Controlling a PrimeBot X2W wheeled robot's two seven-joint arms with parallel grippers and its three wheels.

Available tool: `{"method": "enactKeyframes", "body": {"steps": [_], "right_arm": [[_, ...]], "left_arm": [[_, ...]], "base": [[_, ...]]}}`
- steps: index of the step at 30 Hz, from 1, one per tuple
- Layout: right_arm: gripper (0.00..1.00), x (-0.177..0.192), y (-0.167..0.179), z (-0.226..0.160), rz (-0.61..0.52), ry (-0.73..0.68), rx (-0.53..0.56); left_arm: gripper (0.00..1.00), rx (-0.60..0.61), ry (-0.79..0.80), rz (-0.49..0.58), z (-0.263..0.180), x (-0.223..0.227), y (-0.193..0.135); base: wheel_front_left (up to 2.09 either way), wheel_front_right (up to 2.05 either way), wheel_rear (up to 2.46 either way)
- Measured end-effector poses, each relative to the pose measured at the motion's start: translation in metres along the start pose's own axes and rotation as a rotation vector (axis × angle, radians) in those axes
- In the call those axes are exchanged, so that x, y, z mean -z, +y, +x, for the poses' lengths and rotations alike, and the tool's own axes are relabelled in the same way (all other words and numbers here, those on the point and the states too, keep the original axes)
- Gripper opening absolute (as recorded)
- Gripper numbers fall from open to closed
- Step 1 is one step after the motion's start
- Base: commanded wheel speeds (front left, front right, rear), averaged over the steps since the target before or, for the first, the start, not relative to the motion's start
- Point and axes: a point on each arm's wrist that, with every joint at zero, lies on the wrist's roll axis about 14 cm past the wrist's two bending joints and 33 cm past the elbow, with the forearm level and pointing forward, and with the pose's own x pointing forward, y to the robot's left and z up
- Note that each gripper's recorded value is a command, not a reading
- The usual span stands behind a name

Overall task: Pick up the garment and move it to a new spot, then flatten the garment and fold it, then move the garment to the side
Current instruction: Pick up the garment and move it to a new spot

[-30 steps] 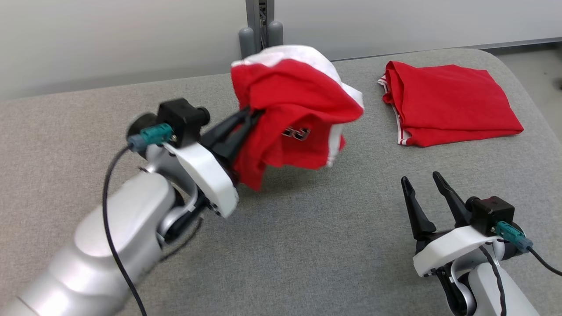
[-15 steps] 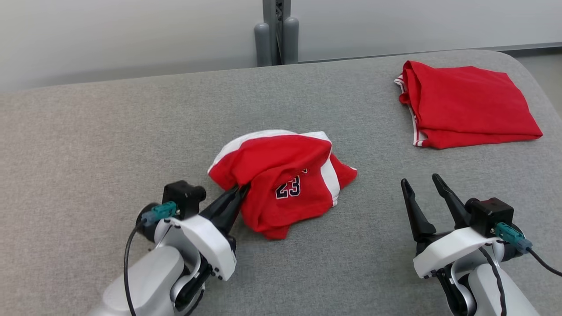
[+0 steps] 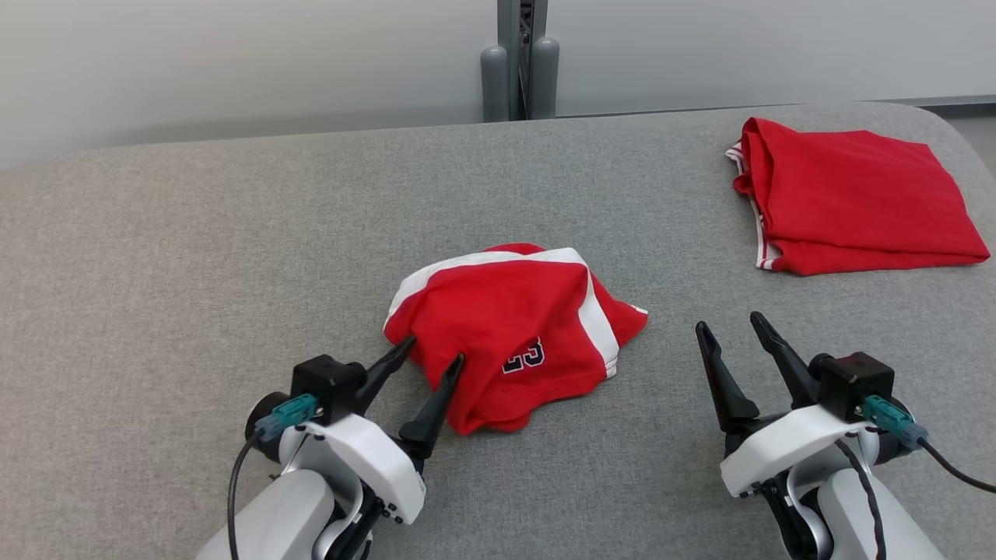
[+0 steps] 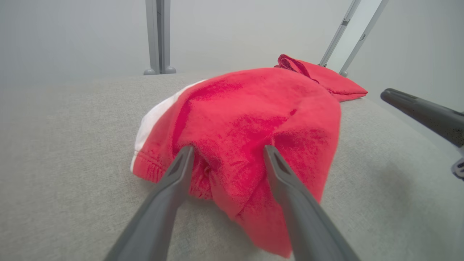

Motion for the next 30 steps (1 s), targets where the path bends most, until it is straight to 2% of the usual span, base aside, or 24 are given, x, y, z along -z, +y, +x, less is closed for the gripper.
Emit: {"method": "enactKeyframes", "body": {"steps": [10, 17, 20, 25, 30], "right_arm": [[1.0, -0.003, -0.001, -0.002, 0.008, -0.014, 0.008], [1.0, 0.002, 0.007, -0.001, 0.019, -0.003, -0.011], [1.0, 0.005, 0.012, -0.002, 0.022, 0.005, -0.022], [1.0, 0.006, 0.023, -0.001, 0.022, 0.013, -0.052], [1.0, 0.022, 0.036, 0.0, 0.041, 0.085, -0.085]], "left_arm": [[1.0, -0.121, -0.177, 0.045, -0.023, -0.045, 0.026], [1.0, -0.291, -0.348, 0.168, -0.049, -0.095, 0.051], [1.0, -0.366, -0.362, 0.214, -0.065, -0.098, 0.063], [1.0, -0.462, -0.375, 0.222, -0.092, -0.096, 0.079], [1.0, -0.55, -0.391, 0.222, -0.112, -0.097, 0.096]], "base": [[0.0, 0.0, 0.0], [0.0, 0.0, 0.0], [0.0, 0.0, 0.0], [0.0, 0.0, 0.0], [0.0, 0.0, 0.0]]}}
